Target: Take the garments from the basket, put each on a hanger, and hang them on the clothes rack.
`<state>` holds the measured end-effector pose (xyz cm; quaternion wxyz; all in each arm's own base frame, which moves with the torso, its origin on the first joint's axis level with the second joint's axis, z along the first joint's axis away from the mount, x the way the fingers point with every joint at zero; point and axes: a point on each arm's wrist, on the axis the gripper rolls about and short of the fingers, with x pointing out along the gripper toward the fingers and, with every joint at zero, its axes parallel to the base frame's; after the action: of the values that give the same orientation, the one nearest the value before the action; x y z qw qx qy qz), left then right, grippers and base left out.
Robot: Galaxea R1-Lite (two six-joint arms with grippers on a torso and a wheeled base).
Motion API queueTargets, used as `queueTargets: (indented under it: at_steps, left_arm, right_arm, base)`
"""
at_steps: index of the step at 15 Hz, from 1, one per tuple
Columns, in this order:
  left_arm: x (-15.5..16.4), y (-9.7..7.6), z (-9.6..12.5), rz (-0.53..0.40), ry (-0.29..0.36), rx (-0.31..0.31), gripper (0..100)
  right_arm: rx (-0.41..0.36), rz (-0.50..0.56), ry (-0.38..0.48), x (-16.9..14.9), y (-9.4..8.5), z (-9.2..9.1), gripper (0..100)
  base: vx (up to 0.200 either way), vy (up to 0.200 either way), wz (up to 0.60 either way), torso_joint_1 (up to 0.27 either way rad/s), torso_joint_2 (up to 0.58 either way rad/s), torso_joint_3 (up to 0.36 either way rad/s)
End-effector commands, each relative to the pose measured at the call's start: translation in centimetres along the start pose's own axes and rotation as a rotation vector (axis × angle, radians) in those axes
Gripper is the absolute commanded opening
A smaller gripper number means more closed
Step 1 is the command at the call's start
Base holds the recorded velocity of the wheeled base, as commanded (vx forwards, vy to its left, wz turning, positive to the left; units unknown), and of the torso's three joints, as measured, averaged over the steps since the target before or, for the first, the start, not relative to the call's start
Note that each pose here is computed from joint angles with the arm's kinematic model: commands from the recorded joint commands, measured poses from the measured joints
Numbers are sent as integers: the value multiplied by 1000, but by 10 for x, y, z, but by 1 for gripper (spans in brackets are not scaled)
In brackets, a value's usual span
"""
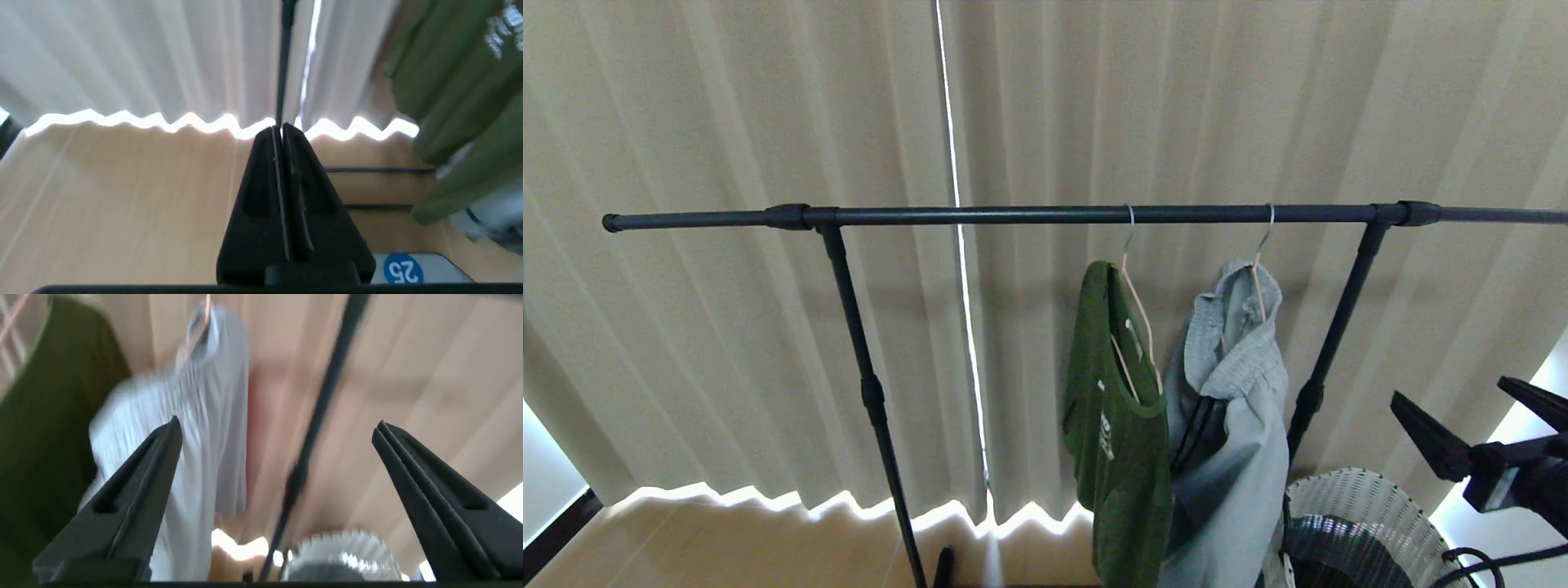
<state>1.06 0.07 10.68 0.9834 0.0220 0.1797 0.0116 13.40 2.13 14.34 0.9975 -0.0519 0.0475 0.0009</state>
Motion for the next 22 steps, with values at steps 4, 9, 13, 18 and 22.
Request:
queueTargets:
  at_steps: [4,9,13,18,22]
  left_arm:
    - [-29,-1,-31,41,-181,-14,0]
    - [-29,-3,-35,-128,-210,24,0]
    - [-31,-3,-38,-116,-250,29,0]
    - [-25,-3,-40,-100,-297,18,0]
    - [-25,-3,-41,-101,-299,-1,0]
  right_arm:
    - [10,-7,22,-87,-15,-23,100]
    - [-7,-7,109,-165,-29,-41,100]
    - [51,-148,173,-172,-27,-55,100]
    - [132,-172,97,-171,-19,-73,100]
    - [155,-142,-33,-154,-17,-82,100]
  base:
    - [0,0,0,0,0,0]
    - [0,0,0,0,0,0]
    - [0,0,0,0,0,0]
    - [0,0,0,0,0,0]
    - [0,0,0,0,0,0]
